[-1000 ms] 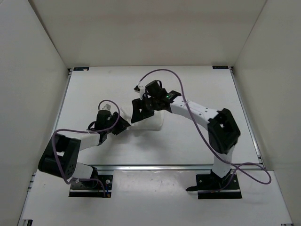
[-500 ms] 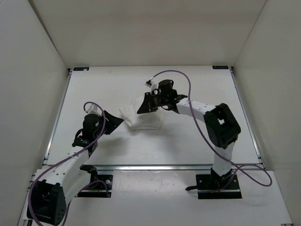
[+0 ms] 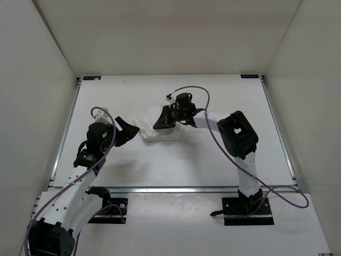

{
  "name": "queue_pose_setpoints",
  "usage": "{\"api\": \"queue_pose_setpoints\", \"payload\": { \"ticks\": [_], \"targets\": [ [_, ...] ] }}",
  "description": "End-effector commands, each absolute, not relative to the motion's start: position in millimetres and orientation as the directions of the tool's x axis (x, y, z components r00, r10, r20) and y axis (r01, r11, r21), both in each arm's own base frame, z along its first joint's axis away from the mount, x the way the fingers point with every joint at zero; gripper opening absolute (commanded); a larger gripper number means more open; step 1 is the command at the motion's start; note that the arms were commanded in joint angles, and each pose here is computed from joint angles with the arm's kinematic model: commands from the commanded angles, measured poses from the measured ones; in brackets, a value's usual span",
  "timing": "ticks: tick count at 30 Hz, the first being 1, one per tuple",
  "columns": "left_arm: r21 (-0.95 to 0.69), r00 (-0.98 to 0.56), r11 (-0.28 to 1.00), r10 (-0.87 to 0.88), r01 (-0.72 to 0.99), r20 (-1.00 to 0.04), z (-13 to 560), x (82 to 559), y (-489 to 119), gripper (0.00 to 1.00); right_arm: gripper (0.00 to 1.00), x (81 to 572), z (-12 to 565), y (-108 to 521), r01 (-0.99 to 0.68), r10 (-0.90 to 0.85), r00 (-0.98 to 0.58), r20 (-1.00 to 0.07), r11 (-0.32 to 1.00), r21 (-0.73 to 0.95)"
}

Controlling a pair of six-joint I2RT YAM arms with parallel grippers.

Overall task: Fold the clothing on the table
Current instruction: Fold the skirt

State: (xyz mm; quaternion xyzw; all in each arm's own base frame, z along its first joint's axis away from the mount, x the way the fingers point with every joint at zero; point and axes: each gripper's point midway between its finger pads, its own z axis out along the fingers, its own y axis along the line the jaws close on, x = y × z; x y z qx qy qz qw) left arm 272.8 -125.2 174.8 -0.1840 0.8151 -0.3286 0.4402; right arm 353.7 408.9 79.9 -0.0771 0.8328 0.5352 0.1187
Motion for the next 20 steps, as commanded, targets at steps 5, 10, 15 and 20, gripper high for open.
{"api": "queue_pose_setpoints", "payload": {
  "ticks": [5, 10, 15, 20],
  "targets": [
    [-0.592, -0.549, 0.791, -0.429, 0.156, -0.718, 221.7, 276.5, -125.4, 0.99, 0.21, 334.6, 211.0, 332.6, -0.504, 0.049, -0.783, -0.62, 0.534, 0.679],
    [-0.564, -0.634, 0.794, -0.319, 0.226, -0.704, 201.1, 274.6, -142.0, 0.99, 0.29, 318.0, 196.7, 270.0, -0.463, 0.059, -0.763, -0.643, 0.645, 0.608],
    [-0.509, -0.728, 0.832, -0.207, 0.22, -0.653, 168.0, 270.5, -147.5, 0.99, 0.33, 306.3, 169.4, 230.8, -0.408, 0.081, -0.772, -0.63, 0.698, 0.589],
    [-0.499, -0.793, 0.852, -0.19, 0.16, -0.578, 135.4, 262.4, -138.4, 0.99, 0.39, 318.7, 173.1, 232.4, -0.426, 0.04, -0.759, -0.65, 0.725, 0.541]
  ]
}}
